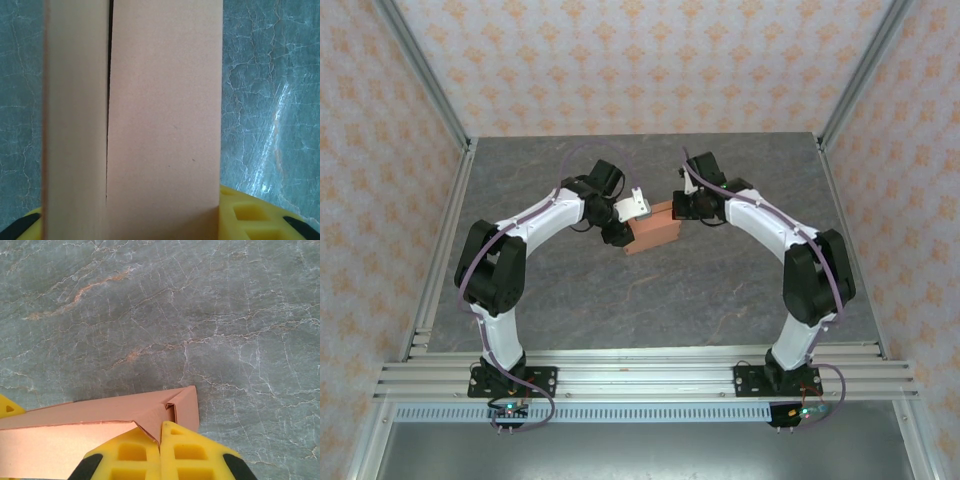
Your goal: Fold the paper box
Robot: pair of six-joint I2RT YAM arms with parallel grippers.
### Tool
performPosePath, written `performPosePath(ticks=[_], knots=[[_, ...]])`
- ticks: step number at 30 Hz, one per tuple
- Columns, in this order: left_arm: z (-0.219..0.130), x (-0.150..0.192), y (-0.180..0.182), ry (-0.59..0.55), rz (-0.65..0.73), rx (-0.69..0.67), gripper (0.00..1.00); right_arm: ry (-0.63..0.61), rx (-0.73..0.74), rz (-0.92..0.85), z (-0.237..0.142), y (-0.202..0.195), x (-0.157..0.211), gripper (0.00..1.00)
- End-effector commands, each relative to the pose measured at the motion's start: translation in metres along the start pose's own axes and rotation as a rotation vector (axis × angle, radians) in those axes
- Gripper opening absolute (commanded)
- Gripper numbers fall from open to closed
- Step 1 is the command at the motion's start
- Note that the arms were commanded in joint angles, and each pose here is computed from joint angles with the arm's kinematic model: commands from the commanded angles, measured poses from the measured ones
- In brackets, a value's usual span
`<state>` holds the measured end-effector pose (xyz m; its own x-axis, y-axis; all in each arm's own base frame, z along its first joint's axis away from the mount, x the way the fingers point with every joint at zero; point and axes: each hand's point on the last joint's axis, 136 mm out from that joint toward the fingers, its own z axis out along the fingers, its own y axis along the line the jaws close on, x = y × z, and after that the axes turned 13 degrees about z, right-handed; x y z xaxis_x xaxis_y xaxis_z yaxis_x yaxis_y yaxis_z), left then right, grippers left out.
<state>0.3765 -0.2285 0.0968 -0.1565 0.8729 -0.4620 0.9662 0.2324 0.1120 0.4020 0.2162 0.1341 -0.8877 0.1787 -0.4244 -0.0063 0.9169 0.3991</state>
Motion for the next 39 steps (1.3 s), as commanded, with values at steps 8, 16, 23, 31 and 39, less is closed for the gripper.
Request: performPosePath(ticks=[8, 16, 23, 31, 39], knots=[[-0.004, 0.015, 0.017, 0.065, 0.017, -0.026, 0.25, 0.053, 0.091, -0.01, -0.009, -0.031, 0.02, 0.0], [0.002, 0.015, 0.012, 0.046, 0.084, 0.033, 0.23, 0.048, 0.084, 0.031, -0.01, -0.036, 0.027, 0.0], [0.002, 0.006, 0.01, 0.003, 0.141, 0.084, 0.23, -0.009, 0.095, 0.109, -0.02, -0.037, 0.032, 0.0], [0.002, 0.004, 0.015, 0.006, 0.129, 0.077, 0.23, -0.016, 0.064, 0.181, -0.016, -0.032, 0.04, 0.0], [0.003, 0.005, 0.015, 0.011, 0.115, 0.074, 0.23, -0.044, 0.117, 0.18, -0.011, -0.045, 0.043, 0.0]])
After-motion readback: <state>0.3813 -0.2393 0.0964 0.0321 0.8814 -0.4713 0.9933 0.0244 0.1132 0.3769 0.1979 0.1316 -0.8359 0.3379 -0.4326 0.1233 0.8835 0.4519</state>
